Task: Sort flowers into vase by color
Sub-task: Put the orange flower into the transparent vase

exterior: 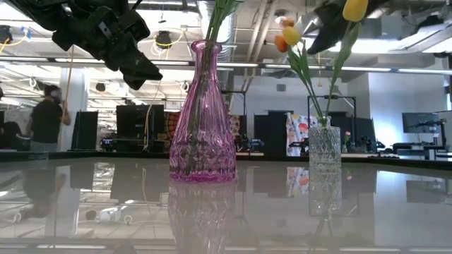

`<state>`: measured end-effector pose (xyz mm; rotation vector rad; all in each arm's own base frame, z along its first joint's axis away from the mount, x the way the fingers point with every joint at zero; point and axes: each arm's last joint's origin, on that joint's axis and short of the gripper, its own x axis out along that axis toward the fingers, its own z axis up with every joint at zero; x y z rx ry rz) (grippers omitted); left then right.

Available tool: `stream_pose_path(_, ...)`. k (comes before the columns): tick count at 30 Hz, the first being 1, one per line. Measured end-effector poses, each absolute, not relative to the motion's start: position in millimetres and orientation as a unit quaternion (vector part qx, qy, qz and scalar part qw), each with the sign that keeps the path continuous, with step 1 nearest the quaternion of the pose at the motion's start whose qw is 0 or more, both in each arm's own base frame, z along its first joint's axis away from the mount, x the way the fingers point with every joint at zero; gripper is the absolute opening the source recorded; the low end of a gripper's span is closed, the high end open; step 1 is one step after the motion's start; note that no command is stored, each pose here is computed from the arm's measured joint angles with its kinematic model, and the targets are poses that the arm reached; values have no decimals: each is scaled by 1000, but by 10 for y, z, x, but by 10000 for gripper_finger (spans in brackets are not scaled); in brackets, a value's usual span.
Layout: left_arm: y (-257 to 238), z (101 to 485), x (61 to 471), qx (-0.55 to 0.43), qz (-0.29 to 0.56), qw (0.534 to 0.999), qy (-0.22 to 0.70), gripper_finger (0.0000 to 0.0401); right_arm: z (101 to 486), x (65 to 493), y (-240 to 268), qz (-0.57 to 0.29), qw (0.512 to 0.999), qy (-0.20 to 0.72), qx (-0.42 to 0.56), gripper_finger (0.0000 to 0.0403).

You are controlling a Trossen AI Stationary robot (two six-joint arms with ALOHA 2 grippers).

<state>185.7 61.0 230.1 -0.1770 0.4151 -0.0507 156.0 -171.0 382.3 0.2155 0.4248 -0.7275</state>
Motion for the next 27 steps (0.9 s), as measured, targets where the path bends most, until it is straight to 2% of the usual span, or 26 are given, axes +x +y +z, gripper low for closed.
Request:
stream_pose_path(6, 609, 2297, 1855, -75, -28, 975, 208, 76, 3565, 1235, -1204, -339, 936, 29, 89, 16)
stream_pose_path(14, 611, 2310, 1861, -64, -29, 977, 200, 75, 3043, 1178, -853, -262, 947, -163, 91, 16)
stream_pose_path(18, 612, 2315, 1863, -69, -28, 977, 198, 75, 2792, 1237, -800, -255, 949, -158, 100, 17)
stream_pose_path(27, 612, 2311, 1862, -77, -27, 976, 200, 75, 2703, 1262, -778, -273, 952, -120, 67, 18)
